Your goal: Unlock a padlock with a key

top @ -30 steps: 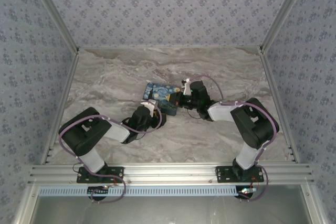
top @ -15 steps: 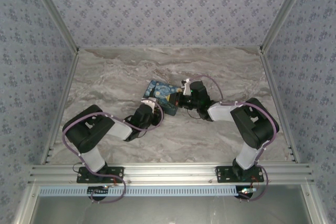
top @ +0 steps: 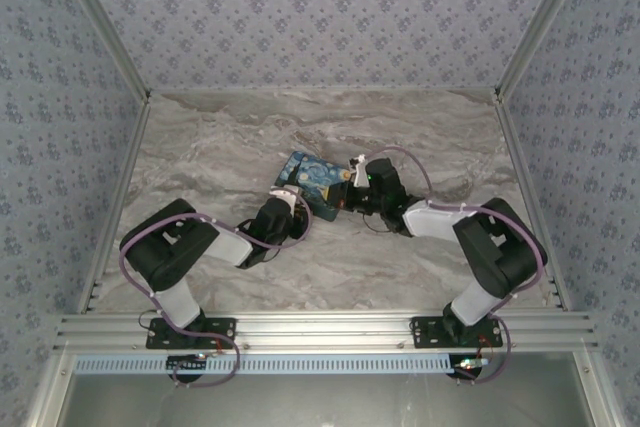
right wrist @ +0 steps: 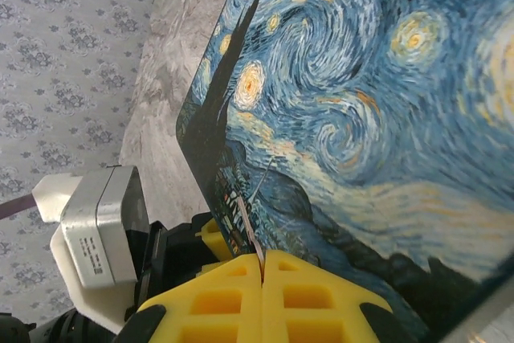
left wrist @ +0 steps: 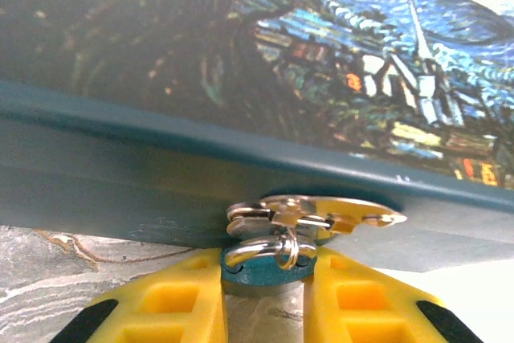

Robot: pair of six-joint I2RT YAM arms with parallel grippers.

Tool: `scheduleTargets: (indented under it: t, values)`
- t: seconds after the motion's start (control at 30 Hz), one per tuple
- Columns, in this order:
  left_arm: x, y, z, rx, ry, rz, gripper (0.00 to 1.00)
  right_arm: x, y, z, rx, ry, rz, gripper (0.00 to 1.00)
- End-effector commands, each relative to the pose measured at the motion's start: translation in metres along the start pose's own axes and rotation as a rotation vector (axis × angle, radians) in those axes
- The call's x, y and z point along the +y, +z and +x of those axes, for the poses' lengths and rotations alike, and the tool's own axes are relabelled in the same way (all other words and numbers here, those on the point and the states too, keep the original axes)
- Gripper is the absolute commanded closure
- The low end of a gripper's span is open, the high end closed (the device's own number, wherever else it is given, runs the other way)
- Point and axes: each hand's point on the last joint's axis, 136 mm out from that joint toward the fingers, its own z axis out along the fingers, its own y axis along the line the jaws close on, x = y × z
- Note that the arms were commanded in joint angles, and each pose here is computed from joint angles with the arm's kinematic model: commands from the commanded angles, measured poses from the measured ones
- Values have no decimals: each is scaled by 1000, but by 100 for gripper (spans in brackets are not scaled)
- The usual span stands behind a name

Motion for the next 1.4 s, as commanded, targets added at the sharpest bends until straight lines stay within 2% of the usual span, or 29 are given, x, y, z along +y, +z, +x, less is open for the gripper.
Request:
scheduleTargets:
  t: [0.0, 0.33, 0.57, 0.93, 1.37]
  values:
    - [-2, -3, 7, 53, -8, 7, 75, 0, -13, 3, -14, -51, 33, 100]
    - [-13, -21, -12, 66, -99, 8, 70, -24, -46, 47, 17, -190, 123, 100]
    - [-24, -30, -24, 77, -173, 18, 70, -23, -49, 71, 29, -302, 150, 100]
    - [-37, -34, -33, 117, -290, 34, 73, -8, -25, 86, 49, -416, 135, 100]
    - [-57, -39, -49, 149, -509, 85, 76, 0, -22, 82, -35, -505, 98, 100]
